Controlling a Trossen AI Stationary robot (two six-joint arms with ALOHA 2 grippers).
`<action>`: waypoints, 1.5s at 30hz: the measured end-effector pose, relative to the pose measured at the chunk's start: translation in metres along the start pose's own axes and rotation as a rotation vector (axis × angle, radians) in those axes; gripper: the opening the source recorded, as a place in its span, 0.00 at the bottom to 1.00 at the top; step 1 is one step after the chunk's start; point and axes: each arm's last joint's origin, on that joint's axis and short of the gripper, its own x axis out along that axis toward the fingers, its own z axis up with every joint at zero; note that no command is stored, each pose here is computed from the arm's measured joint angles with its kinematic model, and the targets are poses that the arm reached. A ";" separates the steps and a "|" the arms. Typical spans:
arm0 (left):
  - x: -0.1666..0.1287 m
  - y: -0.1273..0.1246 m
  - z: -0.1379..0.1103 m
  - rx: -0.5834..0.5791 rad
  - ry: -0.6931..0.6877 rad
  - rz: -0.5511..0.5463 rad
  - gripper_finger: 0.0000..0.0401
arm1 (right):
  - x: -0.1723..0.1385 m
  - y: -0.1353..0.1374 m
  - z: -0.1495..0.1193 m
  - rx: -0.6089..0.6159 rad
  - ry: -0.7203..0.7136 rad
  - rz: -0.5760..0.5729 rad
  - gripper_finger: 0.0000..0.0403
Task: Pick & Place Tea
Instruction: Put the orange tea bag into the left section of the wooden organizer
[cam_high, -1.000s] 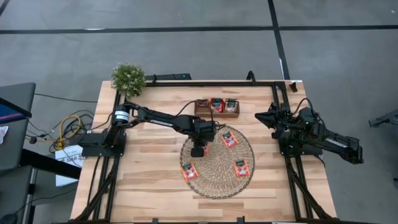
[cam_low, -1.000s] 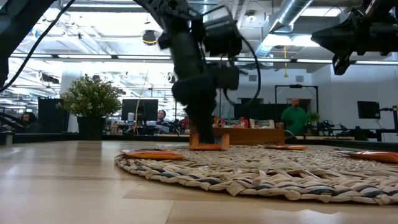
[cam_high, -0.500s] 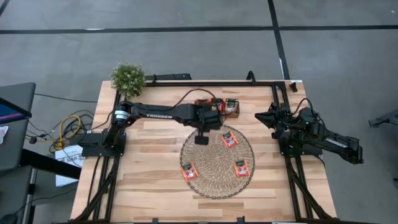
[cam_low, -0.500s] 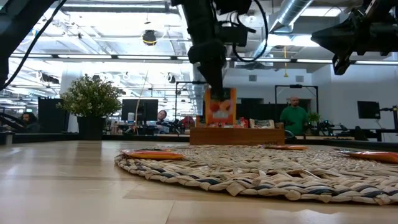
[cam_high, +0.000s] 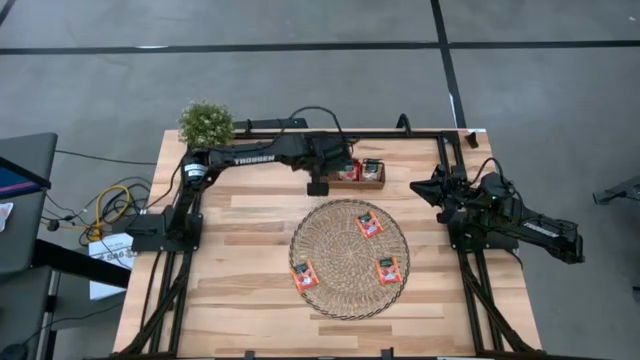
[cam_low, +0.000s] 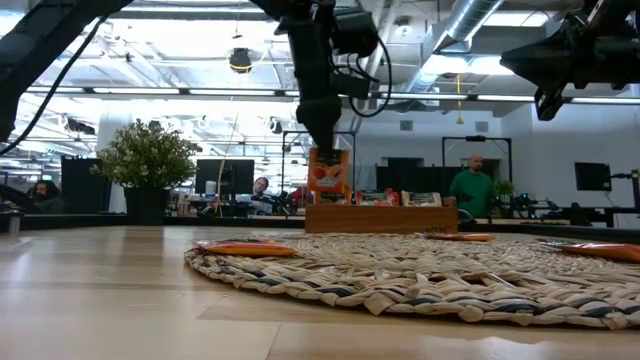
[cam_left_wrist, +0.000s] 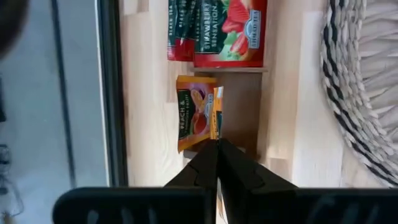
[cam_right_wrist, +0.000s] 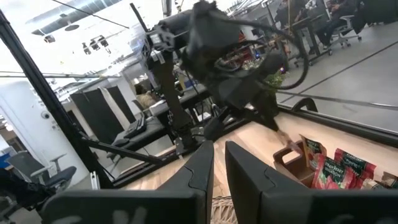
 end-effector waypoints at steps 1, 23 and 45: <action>0.001 0.004 -0.001 -0.004 -0.003 -0.011 0.00 | 0.000 0.000 0.000 0.000 0.000 0.000 0.08; 0.028 0.029 -0.008 -0.056 -0.053 -0.134 0.00 | 0.000 0.000 0.000 0.000 -0.003 -0.006 0.08; 0.069 0.040 -0.016 -0.093 -0.033 -0.202 0.00 | 0.000 0.000 0.000 0.001 -0.004 -0.007 0.08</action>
